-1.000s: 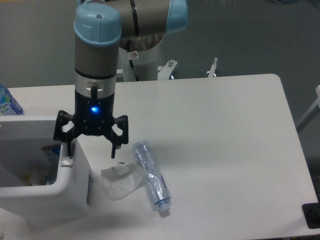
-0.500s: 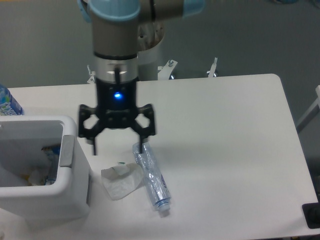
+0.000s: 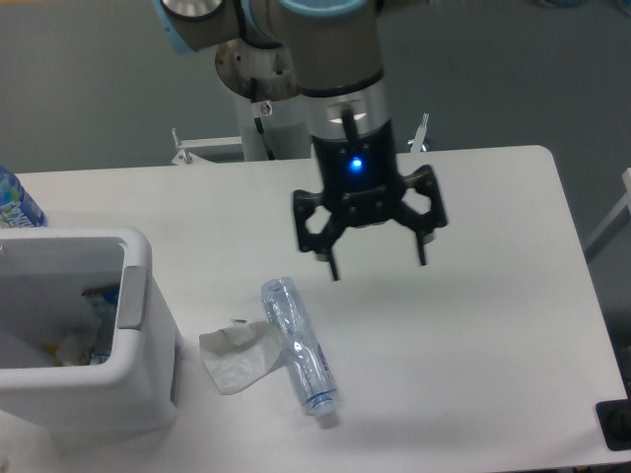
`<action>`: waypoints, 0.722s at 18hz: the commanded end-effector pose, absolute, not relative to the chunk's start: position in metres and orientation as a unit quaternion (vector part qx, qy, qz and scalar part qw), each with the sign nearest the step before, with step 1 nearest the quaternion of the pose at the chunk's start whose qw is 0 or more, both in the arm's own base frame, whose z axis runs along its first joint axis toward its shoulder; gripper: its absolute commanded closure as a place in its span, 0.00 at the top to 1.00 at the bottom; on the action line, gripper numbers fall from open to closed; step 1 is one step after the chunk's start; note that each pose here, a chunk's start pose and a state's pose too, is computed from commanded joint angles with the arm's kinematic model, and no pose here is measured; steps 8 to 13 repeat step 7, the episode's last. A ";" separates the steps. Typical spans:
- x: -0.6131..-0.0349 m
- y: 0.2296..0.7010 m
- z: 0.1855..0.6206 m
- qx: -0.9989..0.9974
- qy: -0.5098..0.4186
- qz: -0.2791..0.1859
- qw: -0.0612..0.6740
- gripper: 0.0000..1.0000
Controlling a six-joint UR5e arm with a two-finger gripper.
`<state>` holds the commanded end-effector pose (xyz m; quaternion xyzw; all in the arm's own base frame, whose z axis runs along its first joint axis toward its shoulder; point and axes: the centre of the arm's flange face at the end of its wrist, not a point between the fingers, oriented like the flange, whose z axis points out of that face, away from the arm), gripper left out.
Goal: Open the trash can
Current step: 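Raise the gripper away from the opened trash can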
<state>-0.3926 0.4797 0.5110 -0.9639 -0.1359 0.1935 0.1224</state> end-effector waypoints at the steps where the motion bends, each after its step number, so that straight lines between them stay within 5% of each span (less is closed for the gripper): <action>1: -0.399 0.472 0.505 -0.967 -0.116 0.201 0.102 1.00; 13: -0.412 0.435 0.500 -0.974 -0.051 0.211 0.064 1.00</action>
